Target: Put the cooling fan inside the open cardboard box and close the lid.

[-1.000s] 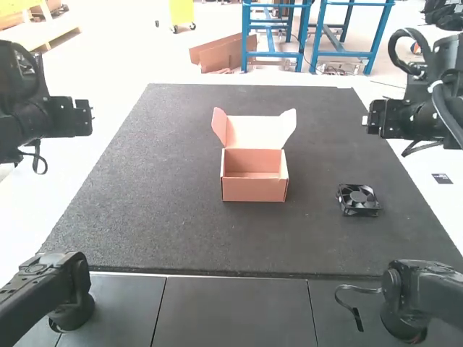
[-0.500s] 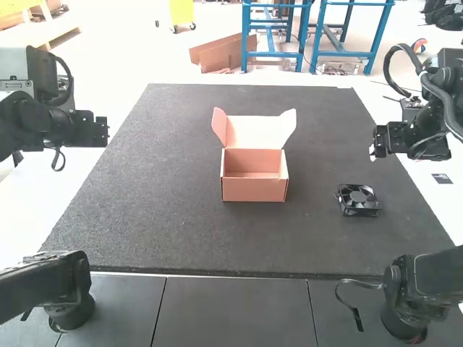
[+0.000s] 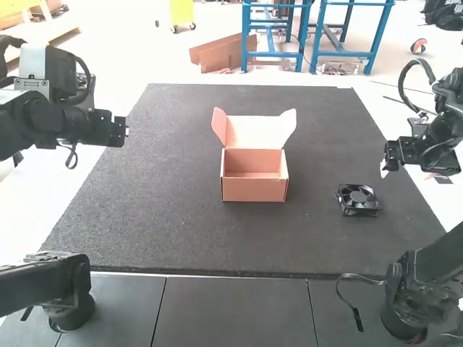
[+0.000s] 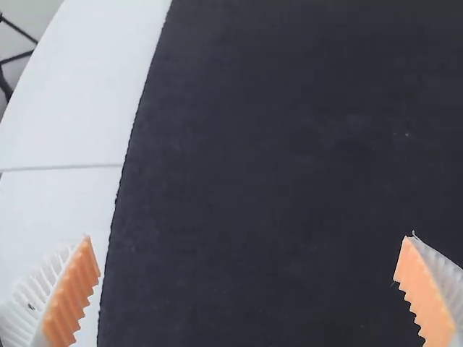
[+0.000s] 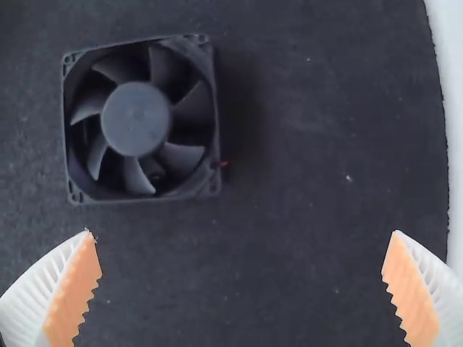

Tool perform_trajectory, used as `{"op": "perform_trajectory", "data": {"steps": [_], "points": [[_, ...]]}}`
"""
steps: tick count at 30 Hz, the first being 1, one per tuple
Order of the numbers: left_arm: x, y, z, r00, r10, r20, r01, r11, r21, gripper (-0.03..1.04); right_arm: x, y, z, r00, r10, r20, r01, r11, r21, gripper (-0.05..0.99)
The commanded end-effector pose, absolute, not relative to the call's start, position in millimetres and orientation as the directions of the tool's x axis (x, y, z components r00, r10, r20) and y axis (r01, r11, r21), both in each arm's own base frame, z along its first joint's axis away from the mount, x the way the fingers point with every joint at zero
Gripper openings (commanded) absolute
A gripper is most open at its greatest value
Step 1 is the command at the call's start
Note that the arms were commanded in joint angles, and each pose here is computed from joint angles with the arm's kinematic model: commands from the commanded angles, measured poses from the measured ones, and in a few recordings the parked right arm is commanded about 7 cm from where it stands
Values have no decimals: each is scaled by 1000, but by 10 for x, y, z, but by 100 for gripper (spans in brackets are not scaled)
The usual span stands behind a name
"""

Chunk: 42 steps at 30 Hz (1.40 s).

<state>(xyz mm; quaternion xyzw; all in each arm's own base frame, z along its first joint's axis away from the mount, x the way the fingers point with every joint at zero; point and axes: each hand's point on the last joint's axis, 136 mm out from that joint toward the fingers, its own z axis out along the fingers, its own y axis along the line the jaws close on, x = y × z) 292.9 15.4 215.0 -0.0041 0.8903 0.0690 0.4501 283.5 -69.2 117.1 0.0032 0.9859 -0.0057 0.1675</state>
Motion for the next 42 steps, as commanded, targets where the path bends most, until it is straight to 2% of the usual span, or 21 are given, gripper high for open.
{"op": "perform_trajectory", "data": {"steps": [1,4,10,12,18,23,35,42], "points": [[3034,135,2302,-572,45,-819,-72,992,105,97,2916,-673,1026,-949,-27,-314,-35,999,18,90],[3088,123,2315,-578,48,-815,-68,992,107,97,3003,-714,915,-951,-62,-304,-68,998,10,90],[3184,114,2388,-576,49,-816,-66,992,107,97,3153,-814,749,-965,-82,-250,-86,996,5,90],[3221,112,2420,-573,49,-818,-67,992,106,97,3208,-891,720,-969,-79,-236,-79,997,-10,90],[3324,102,2469,-569,51,-821,-65,992,107,97,3324,-937,600,-979,-68,-191,-71,997,12,90],[3381,102,2446,-577,49,-815,-65,992,106,97,3320,-930,459,-989,-54,-137,-60,997,42,90],[3432,115,2413,-584,47,-810,-69,992,107,97,3390,-930,247,-995,-60,-80,-64,996,58,90],[3454,120,2390,-588,46,-807,-70,992,108,97,3301,-919,209,-998,-53,-40,-56,996,73,90]]}}
